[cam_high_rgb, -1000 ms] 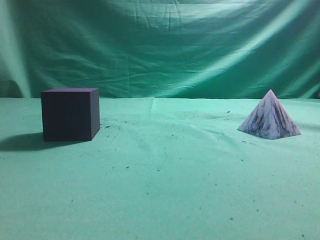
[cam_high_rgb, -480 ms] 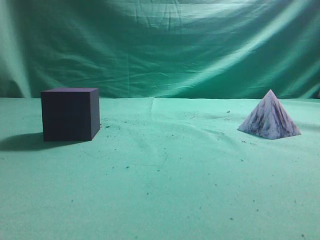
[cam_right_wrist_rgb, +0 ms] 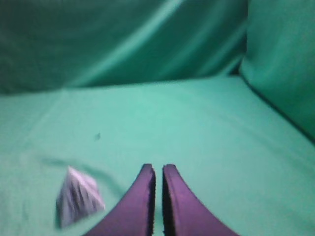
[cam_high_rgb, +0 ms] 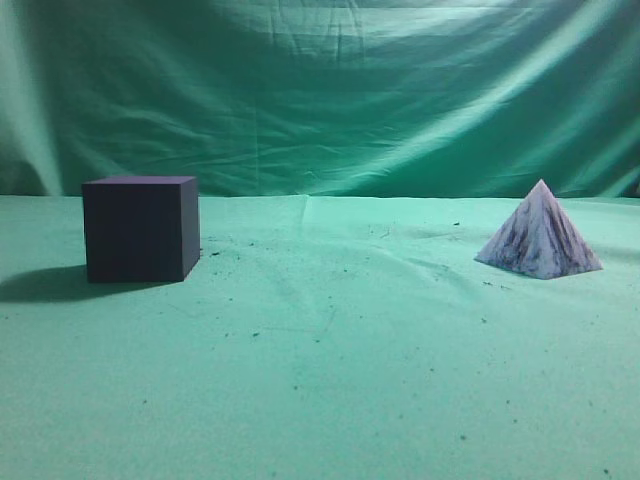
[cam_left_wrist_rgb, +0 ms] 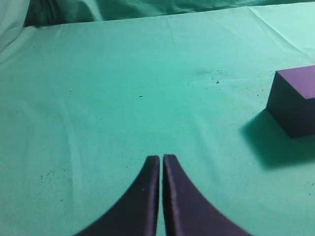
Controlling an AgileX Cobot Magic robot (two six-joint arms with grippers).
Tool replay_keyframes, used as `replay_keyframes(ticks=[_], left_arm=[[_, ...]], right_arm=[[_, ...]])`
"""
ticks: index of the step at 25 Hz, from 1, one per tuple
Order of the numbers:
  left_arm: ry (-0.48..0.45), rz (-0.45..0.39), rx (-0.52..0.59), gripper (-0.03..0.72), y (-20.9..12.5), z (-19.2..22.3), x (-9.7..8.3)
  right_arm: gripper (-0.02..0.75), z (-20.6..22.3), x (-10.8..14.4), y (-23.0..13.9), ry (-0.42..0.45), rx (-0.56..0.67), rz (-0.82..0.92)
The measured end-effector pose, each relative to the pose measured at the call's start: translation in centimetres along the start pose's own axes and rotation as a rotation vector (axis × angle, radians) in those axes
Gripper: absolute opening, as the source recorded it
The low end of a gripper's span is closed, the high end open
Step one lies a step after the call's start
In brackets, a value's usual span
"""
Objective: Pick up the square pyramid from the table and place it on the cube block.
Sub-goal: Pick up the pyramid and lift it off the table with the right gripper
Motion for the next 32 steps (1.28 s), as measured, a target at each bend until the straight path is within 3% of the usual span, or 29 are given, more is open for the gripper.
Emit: replay_keyframes(ticks=[6,10,15,19,22,26,32], left_arm=[[0.0,0.0,0.0,0.0,0.0,0.0,0.0],[0.0,0.0,0.0,0.0,0.0,0.0,0.0],[0.0,0.0,0.002,0.0,0.0,0.0,0.0],[0.0,0.0,0.002,0.0,0.0,0.0,0.0],[0.0,0.0,0.002,0.0,0.0,0.0,0.0],[0.0,0.0,0.002,0.0,0.0,0.0,0.0],[0.0,0.0,0.002,0.0,0.0,0.0,0.0]], right_arm=[[0.048,-1.0,-1.1,4.3,-0.096,-0.441,0.082],[0.048,-2.0,-1.3,6.9,-0.086,-0.438,0.041],[0.048,-2.5,-1.7,10.9,-0.039,-0.182,-0.107],[0.048,-0.5,-1.7,11.1,0.043,0.128,-0.115],[0.048,1.2,-1.5,11.3,0.092,0.234,-0.157],[0.048,3.1,-0.4,11.7,0.259,0.391,-0.326],[0.048,7.6,3.6,12.5,0.501,0.602,-0.367]])
Point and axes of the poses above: a point on each arm's last joint axis where the gripper is mounted, z pointing out along that axis toward the gripper, x along the wrist's bending axis when the last joint is at zero, y = z × x, the point moved 1 cm from there along z, pointing out along that axis toward the gripper, and after that the axes turned 13 degrees about -z, right-handed, at the moved point
